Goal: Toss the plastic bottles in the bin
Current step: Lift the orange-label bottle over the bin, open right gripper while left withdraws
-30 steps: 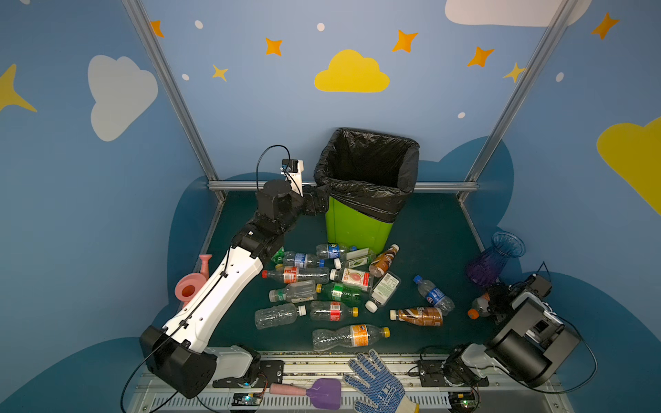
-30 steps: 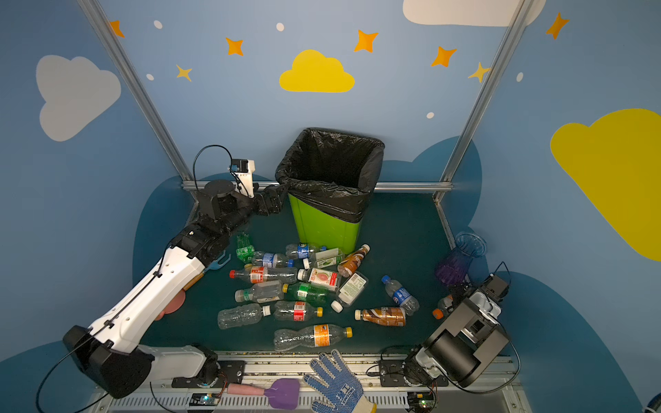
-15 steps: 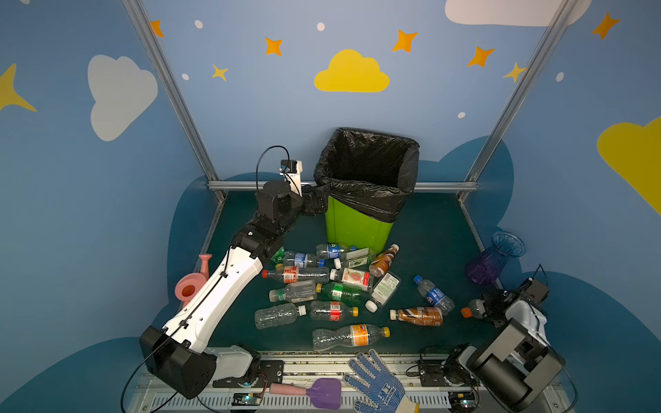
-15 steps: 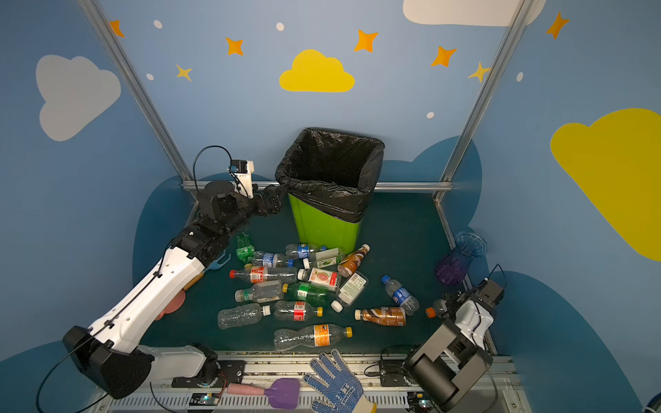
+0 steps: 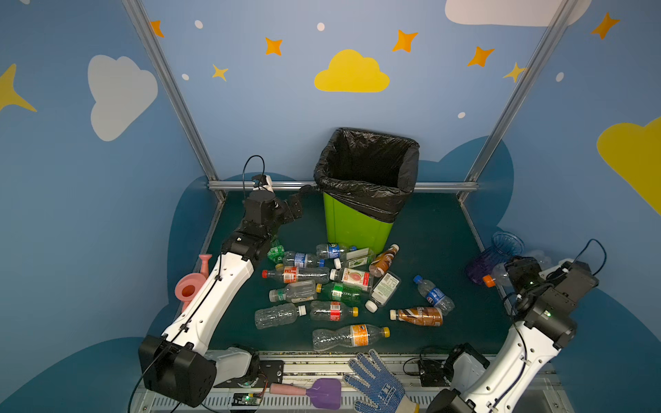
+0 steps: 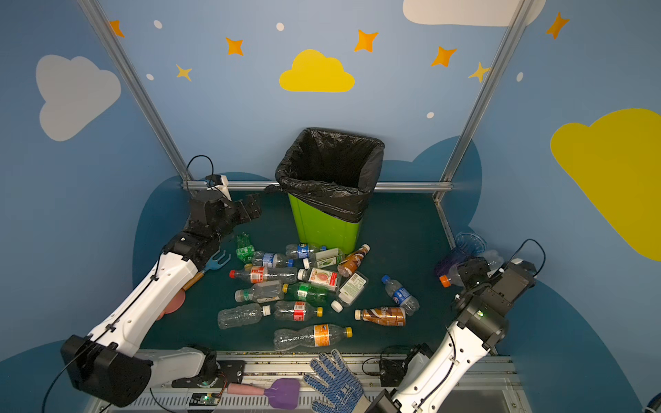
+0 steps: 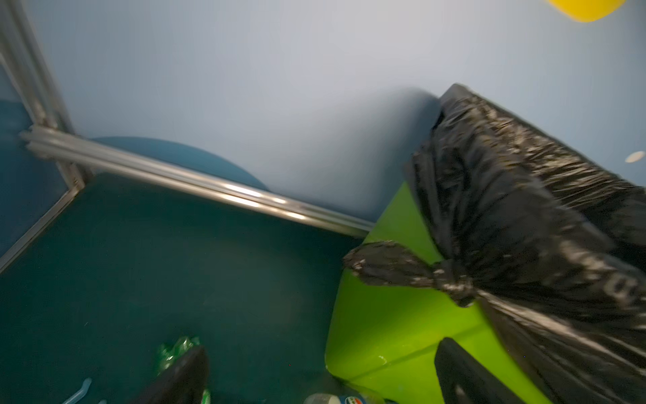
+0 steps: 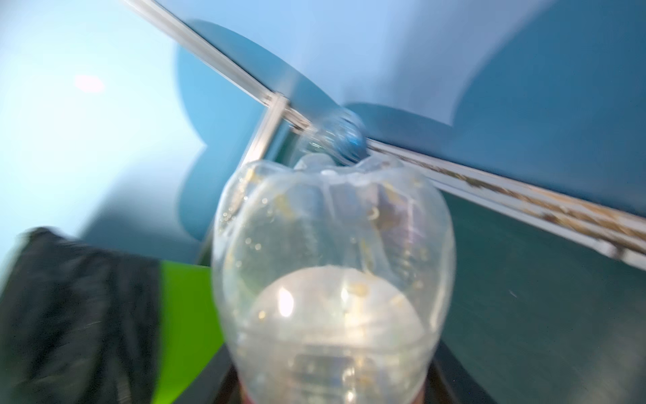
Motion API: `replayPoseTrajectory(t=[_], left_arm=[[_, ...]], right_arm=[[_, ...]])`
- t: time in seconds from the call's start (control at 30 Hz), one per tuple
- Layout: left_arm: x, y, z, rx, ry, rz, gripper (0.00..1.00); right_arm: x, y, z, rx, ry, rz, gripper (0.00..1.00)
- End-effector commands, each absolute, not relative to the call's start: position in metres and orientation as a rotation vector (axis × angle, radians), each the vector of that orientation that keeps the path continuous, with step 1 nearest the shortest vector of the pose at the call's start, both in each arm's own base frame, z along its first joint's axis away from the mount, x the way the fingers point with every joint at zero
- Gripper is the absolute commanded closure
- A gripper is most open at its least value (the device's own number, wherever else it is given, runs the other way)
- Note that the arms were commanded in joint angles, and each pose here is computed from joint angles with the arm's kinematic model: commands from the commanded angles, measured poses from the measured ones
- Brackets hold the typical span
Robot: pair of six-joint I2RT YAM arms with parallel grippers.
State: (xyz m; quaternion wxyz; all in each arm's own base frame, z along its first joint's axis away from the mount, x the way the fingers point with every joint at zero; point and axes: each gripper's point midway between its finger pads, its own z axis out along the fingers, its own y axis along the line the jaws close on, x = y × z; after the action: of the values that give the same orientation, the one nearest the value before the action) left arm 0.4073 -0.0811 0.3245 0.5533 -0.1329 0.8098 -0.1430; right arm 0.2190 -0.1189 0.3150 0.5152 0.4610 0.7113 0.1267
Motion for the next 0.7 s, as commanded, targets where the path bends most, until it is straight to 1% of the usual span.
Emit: replayPoseTrajectory(t=[0.0, 0.1, 0.17, 0.27, 0.4, 0.5, 0.6, 0.67], left_arm=[[0.399, -0.062, 0.308, -0.426, 1.942, -0.322, 0.0], [0.397, -0.049, 0.289, -0.496, 1.977, -0.294, 0.0], [0.394, -0.041, 0.276, -0.54, 1.999, -0.262, 0.0], [0.388, -0.029, 0.259, -0.588, 2.029, -0.203, 0.0], [0.381, -0.017, 0.241, -0.645, 2.056, -0.15, 0.0], [0.378, -0.014, 0.229, -0.676, 2.071, -0.148, 0.0], [0.377, -0.013, 0.222, -0.71, 2.083, -0.154, 0.0], [0.376, -0.012, 0.217, -0.721, 2.094, -0.148, 0.0]], right_arm=[[0.222, -0.098, 0.382, 0.967, 1.628, 0.383, 0.42], [0.22, -0.085, 0.453, 0.809, 1.522, 0.382, 0.42], [0.222, -0.077, 0.495, 0.719, 1.432, 0.428, 0.42], [0.229, -0.067, 0.542, 0.615, 1.306, 0.529, 0.42], [0.247, -0.055, 0.58, 0.499, 1.242, 0.603, 0.43], [0.286, -0.021, 0.595, 0.355, 1.287, 0.654, 0.43], [0.345, 0.048, 0.588, 0.172, 1.409, 0.682, 0.42], [0.391, 0.107, 0.573, 0.036, 1.485, 0.708, 0.38]])
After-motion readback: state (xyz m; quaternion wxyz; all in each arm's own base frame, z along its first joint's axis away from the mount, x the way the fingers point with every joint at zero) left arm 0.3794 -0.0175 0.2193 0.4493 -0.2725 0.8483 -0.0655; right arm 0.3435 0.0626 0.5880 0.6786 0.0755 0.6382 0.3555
